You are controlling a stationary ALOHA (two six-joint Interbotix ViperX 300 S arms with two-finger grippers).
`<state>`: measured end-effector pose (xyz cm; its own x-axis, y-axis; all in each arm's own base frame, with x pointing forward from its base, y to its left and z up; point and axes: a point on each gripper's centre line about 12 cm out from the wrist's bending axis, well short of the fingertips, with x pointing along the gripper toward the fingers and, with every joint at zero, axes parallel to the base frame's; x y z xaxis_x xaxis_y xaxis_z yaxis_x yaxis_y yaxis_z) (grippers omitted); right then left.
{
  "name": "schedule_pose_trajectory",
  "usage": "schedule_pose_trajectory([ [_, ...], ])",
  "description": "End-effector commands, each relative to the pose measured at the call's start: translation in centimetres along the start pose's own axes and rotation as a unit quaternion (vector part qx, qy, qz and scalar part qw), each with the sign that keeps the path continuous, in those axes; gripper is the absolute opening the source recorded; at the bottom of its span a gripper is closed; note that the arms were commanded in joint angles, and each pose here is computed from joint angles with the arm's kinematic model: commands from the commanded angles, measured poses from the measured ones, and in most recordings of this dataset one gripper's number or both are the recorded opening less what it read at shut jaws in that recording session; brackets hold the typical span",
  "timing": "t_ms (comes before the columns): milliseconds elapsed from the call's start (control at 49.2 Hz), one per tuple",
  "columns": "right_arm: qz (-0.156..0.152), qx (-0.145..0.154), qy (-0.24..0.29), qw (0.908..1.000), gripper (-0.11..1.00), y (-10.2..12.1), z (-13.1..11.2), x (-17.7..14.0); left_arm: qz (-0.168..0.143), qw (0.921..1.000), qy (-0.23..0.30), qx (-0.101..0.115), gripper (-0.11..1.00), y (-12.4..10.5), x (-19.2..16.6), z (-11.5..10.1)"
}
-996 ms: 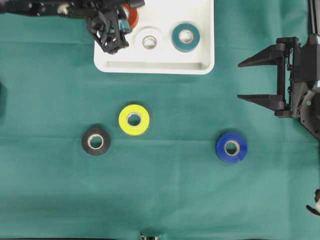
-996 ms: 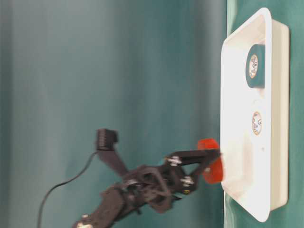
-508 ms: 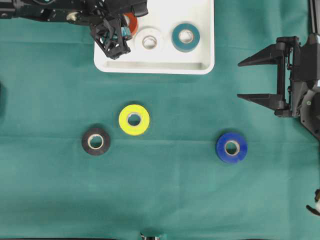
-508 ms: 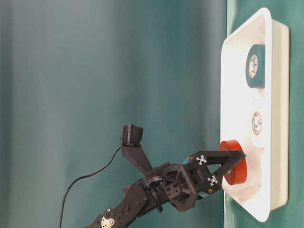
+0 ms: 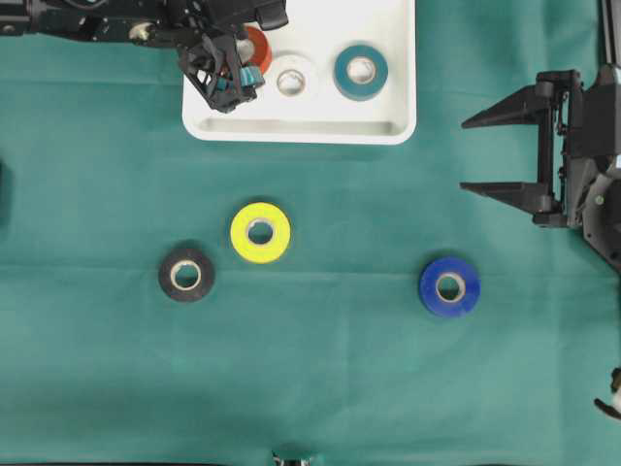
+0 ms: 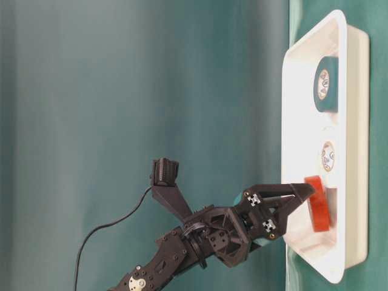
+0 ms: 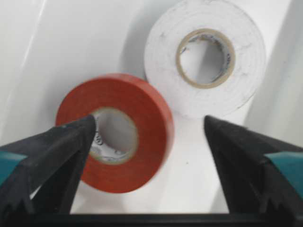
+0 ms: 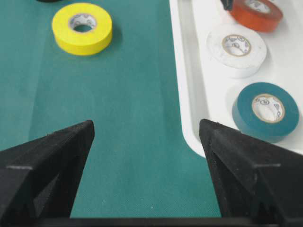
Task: Pick up the tape from a random location and place it into the white case.
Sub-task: 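Carry the orange-red tape with the left gripper over the tray's left end, then lower the orange-red tape into the tray and release it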
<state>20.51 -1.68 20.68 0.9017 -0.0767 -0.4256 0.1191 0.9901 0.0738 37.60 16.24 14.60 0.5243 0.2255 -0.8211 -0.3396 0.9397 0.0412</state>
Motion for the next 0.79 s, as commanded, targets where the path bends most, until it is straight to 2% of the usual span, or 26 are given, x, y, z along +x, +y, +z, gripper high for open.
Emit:
schedule_pose_trajectory([
  [0,0.001,-0.001,-0.013,0.9999,0.85,0.1,1.1,0.0,0.002,0.9998,-0.021,-0.001,0.99,0.1,-0.8,1.2],
  [264,0.001,0.0,-0.013,0.9999,0.85,0.1,1.1,0.0,0.003,0.9994,-0.035,-0.001,0.99,0.2,-1.9,1.9],
  [508,0.001,0.0,-0.013,0.9999,0.85,0.1,1.2,0.0,0.005,0.9973,-0.073,-0.001,0.99,0.4,-6.4,4.3],
  [773,-0.001,-0.001,-0.009,1.0,0.85,0.0,1.2,0.0,0.005,0.9969,-0.079,0.0,0.99,0.5,-10.5,6.8],
])
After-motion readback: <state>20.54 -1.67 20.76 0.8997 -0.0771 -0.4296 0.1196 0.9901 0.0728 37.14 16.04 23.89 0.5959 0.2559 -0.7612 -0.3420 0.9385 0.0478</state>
